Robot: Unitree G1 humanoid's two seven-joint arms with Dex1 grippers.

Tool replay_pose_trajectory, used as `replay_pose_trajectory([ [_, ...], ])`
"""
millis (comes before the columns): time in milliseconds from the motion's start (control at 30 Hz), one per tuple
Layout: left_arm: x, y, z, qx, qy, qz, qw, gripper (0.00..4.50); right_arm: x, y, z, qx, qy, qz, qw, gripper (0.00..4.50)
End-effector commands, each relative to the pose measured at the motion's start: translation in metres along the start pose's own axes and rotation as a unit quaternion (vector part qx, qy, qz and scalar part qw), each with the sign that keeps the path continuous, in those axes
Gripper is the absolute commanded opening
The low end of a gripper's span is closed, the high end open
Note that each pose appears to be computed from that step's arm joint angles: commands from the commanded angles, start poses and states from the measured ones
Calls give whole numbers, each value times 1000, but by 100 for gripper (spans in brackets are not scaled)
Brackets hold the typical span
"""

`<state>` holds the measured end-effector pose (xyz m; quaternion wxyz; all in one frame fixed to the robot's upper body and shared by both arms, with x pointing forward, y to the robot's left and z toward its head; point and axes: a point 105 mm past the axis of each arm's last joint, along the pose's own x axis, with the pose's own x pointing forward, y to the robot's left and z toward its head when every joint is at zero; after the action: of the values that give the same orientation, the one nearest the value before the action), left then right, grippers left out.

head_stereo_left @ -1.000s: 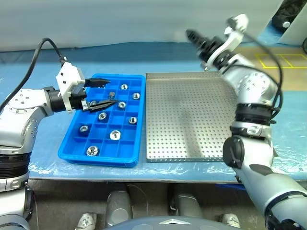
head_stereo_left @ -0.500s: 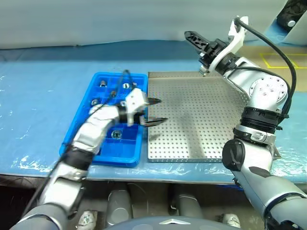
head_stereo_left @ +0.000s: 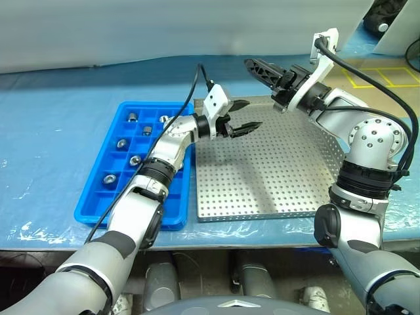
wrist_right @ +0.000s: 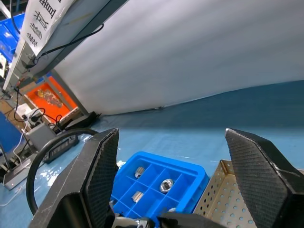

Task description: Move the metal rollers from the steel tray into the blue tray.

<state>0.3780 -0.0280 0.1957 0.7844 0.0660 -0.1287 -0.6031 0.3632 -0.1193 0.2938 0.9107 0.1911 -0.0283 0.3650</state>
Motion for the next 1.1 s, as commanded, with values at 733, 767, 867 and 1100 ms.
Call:
replay_pose_trajectory([
  [733, 37, -15, 34, -8, -82, 4, 997, 375, 15, 23, 12, -22, -21, 46, 998, 367],
  [767, 37, -15, 34, -8, -82, 6, 997, 375, 15, 23, 12, -23, -20, 47, 998, 367],
  [867, 37, -13, 34, -7, -82, 14, 997, 375, 15, 23, 11, -23, -18, 49, 998, 367],
  [1100, 37, -10, 43, -14, -94, 20, 995, 375, 14, 23, 8, -27, -13, 49, 998, 367],
])
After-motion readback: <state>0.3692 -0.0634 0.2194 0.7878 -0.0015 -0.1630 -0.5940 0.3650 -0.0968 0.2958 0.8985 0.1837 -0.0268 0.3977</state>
